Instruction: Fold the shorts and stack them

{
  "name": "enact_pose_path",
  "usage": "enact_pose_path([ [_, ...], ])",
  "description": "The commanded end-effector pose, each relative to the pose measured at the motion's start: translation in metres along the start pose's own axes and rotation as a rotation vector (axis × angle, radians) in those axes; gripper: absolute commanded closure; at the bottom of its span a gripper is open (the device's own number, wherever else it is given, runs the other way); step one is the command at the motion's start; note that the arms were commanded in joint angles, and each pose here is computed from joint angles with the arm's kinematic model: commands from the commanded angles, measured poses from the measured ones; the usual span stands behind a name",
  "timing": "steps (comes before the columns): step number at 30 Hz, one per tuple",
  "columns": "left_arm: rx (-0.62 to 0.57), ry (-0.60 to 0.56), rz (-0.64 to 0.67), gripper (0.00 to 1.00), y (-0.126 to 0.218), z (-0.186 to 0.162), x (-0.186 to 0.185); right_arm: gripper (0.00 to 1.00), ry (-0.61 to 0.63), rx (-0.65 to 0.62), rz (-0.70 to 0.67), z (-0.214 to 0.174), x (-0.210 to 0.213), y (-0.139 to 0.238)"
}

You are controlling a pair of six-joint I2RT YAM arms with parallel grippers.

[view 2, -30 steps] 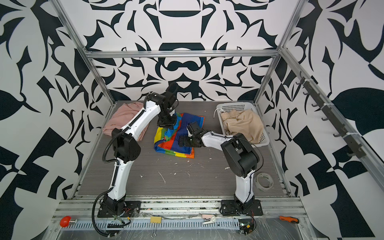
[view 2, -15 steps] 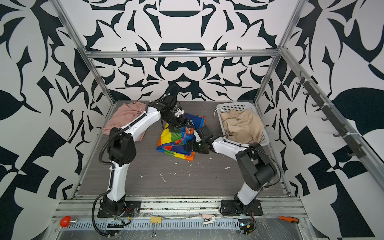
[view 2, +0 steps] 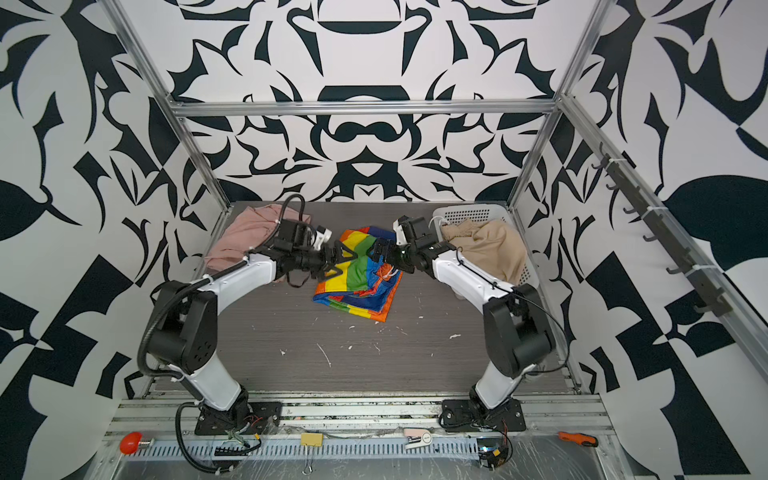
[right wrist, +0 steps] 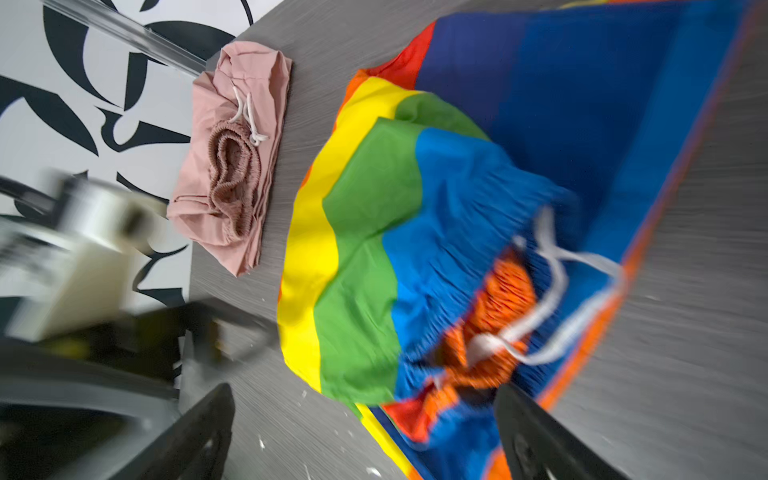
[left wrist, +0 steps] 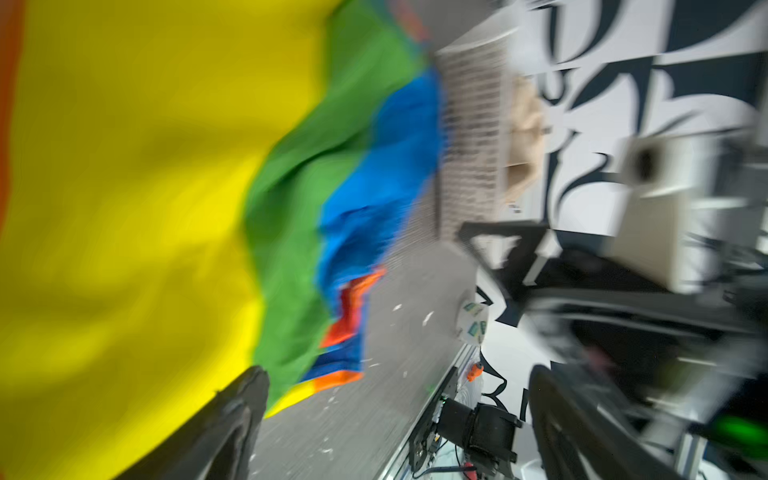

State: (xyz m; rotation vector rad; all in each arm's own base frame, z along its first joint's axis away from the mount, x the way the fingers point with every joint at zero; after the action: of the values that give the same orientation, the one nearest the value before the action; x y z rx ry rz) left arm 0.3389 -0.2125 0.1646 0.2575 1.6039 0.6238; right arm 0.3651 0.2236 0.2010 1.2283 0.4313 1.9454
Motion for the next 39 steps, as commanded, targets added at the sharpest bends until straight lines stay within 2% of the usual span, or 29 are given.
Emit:
enact_pose_path([
  [1,-0.041,-0.023,-0.079,0.01,-0.004,0.005,-0.004,0.00,-0.043,-0.059,0.128,0.025,0.029,-0.013],
  [7,-0.002,0.024,-0.007,0.01,-0.012,-0.012,0.035,0.00,-0.079,-0.001,0.163,0.024,0.020,-0.057],
  [12,0.003,0.029,0.070,0.01,-0.009,-0.027,0.063,0.00,-0.075,0.094,0.031,-0.003,-0.036,-0.081],
  [15,0.007,0.013,0.093,0.01,-0.007,-0.030,0.067,0.01,-0.096,0.126,-0.003,-0.017,-0.063,-0.083],
  [17,-0.009,-0.040,0.101,0.01,0.000,-0.028,0.056,0.00,-0.086,0.134,0.006,-0.019,-0.066,-0.080],
  [20,-0.088,-0.195,0.161,0.01,0.024,-0.020,0.024,0.00,-0.049,0.122,0.036,-0.014,-0.052,-0.063],
  [23,-0.237,-0.370,0.273,0.01,0.056,-0.006,-0.009,0.00,-0.009,0.071,0.068,-0.001,-0.030,-0.031],
  [24,-0.304,-0.403,0.323,0.01,0.066,0.002,-0.015,0.00,0.009,0.049,0.067,0.003,-0.024,-0.019],
  [26,-0.409,-0.382,0.449,0.01,0.076,0.021,-0.011,0.00,0.036,0.025,0.044,0.006,-0.018,0.000],
  [27,-0.407,-0.372,0.477,0.01,0.076,0.030,-0.009,0.00,0.049,0.017,0.032,0.007,-0.017,0.008],
  [29,-0.315,-0.405,0.427,0.01,0.066,0.044,-0.013,0.00,0.069,0.000,0.010,0.006,-0.017,0.021],
  [35,-0.044,-0.363,0.447,0.01,0.017,0.076,0.002,0.00,0.043,-0.017,-0.001,-0.009,-0.029,0.048],
  [39,0.057,-0.303,0.418,0.00,-0.007,0.084,0.018,0.00,0.026,-0.026,0.004,-0.015,-0.036,0.063],
])
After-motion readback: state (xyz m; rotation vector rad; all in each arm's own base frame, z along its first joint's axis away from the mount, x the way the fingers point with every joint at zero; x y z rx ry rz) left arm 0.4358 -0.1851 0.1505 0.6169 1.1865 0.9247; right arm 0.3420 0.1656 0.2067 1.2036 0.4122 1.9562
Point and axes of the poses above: each gripper's point midway between its finger pads, its own y axis back along the fingers, its own x axis along the line the jaws close on, z = x × y, the point moved 7 cm from there along y, back along the fingers, and after that the axes turned 8 degrees about y, right-handed, at the moved point
